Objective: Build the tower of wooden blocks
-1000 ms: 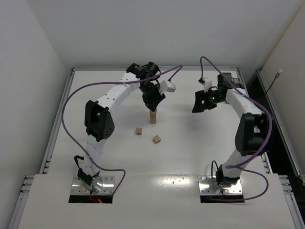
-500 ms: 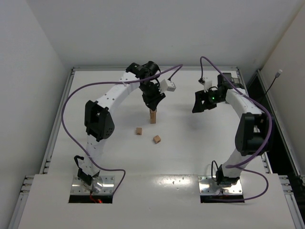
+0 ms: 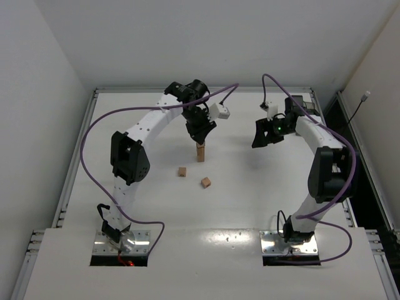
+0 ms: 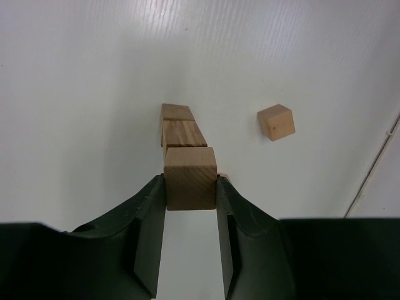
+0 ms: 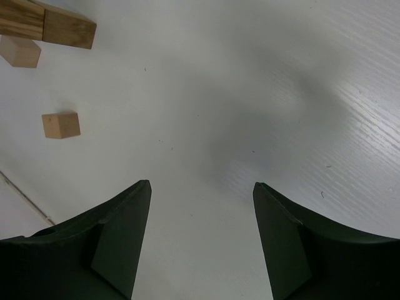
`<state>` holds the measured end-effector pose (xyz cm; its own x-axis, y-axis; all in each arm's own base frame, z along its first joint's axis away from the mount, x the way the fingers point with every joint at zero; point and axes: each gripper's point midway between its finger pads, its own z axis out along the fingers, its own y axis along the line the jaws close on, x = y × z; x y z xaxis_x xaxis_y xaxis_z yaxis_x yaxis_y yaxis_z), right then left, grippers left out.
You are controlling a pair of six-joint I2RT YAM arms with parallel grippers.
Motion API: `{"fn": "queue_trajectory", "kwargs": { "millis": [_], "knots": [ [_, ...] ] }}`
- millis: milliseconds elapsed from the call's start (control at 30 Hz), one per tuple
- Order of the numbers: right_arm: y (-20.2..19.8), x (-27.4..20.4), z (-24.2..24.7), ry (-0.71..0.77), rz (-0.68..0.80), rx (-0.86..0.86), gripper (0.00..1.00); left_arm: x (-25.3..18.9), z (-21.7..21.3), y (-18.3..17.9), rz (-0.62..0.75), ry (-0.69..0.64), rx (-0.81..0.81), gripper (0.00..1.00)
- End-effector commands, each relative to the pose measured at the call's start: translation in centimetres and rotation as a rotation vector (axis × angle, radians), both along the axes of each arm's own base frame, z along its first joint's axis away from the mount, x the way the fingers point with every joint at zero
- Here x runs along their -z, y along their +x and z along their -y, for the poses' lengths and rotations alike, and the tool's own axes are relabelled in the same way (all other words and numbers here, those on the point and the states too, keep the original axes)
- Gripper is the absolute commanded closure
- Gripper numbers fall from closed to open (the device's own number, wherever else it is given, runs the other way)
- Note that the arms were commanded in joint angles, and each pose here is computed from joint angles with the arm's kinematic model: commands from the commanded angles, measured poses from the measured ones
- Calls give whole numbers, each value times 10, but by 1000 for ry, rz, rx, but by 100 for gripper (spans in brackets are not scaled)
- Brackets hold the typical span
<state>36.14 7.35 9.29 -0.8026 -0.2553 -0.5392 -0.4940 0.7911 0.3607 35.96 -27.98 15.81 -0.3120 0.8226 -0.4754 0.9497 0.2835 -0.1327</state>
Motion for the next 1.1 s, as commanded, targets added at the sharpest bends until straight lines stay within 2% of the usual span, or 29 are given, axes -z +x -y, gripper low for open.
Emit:
{"fn": "queue_trajectory", "kwargs": {
  "millis": [0, 67, 333, 600, 833, 1067],
  "knots": [
    [17, -15, -2, 24, 59, -3, 37, -14, -1, 11, 42, -28, -19, 99],
    [17, -15, -2, 24, 59, -3, 37, -14, -1, 11, 42, -28, -19, 97],
    [16, -15, -3, 33, 59, -7, 37, -14, -1, 14, 50, -26, -30, 82],
    [16, -15, -3, 33, 59, -7, 37, -10, -1, 14, 42, -21, -30, 77],
    [16, -15, -3, 33, 59, -7, 37, -7, -2, 13, 34, -16, -30, 67],
    [16, -12, -3, 33, 50, -7, 37, -2, -2, 9, 12, -15, -26, 66]
  ]
}}
